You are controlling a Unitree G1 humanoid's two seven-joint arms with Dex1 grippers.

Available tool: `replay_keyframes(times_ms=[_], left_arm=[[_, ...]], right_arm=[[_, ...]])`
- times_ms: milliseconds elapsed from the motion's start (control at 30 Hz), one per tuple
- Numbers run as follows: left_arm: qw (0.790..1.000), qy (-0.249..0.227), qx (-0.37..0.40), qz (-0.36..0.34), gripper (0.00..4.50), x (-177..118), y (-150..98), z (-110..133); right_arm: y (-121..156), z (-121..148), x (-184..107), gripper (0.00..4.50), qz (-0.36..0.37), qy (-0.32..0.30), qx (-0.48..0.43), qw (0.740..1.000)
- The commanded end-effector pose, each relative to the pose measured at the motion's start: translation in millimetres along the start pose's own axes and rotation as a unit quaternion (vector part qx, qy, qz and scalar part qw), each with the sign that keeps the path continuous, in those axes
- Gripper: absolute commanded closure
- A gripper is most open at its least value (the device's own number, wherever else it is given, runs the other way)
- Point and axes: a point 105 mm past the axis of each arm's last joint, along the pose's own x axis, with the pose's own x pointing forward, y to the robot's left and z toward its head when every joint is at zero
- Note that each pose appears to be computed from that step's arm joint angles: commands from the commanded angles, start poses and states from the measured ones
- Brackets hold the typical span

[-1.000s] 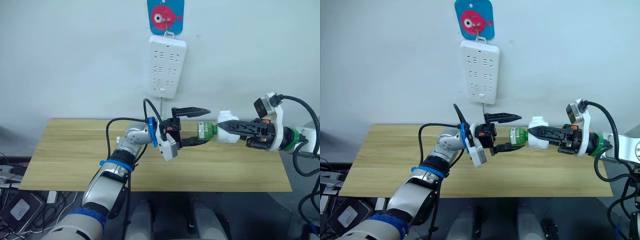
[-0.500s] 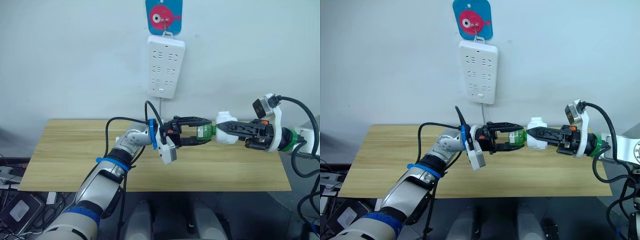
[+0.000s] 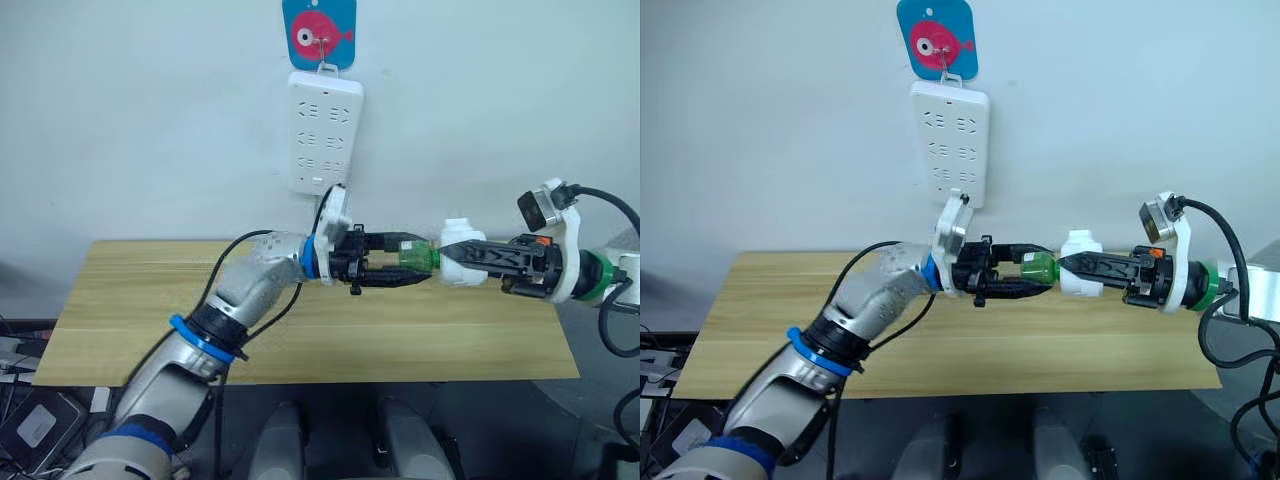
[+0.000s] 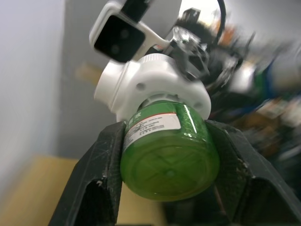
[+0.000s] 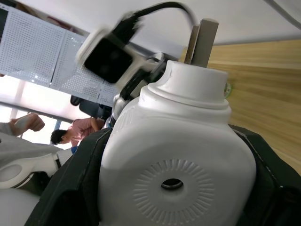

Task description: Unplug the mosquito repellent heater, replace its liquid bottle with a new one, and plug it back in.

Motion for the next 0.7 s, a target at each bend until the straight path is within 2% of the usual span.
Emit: replay_keyframes(times_ms=[33, 100, 200, 300, 567, 667, 700], left_arm=[[0.987, -0.036, -0.156, -0.011, 2.24, -20.3, -3.7, 14.0], [0.978, -0.026, -0.209, -0.013, 2.24, -30.9, -4.4, 6.5], [0.969, -0.014, -0.245, -0.026, 2.24, -39.6, -11.4, 4.8], [0.972, -0.001, -0.236, -0.023, 2.24, -45.7, -14.8, 0.8], [0.972, -0.002, -0.235, 0.013, 2.24, -66.1, -11.8, -7.3], [0.971, -0.005, -0.236, 0.040, 2.24, -77.7, -7.4, -9.8], [0.971, -0.009, -0.235, 0.048, 2.24, -79.5, -5.9, -10.2]], right_arm=[[4.8, -12.8, 5.5, 1.31, -0.001, 0.035, -0.009, 0.999], [4.3, -10.3, 6.1, 1.31, -0.003, 0.029, -0.011, 1.000], [0.3, -6.7, 1.9, 1.31, -0.026, 0.021, -0.013, 0.999], [-2.1, -3.2, -5.0, 1.31, -0.053, 0.010, -0.021, 0.998], [-9.0, 5.1, -20.7, 1.31, -0.090, -0.025, -0.018, 0.995], [-46.6, 2.7, -37.4, 1.31, -0.213, -0.023, -0.014, 0.977], [-74.2, -8.5, -49.0, 1.31, -0.301, 0.012, -0.033, 0.953]])
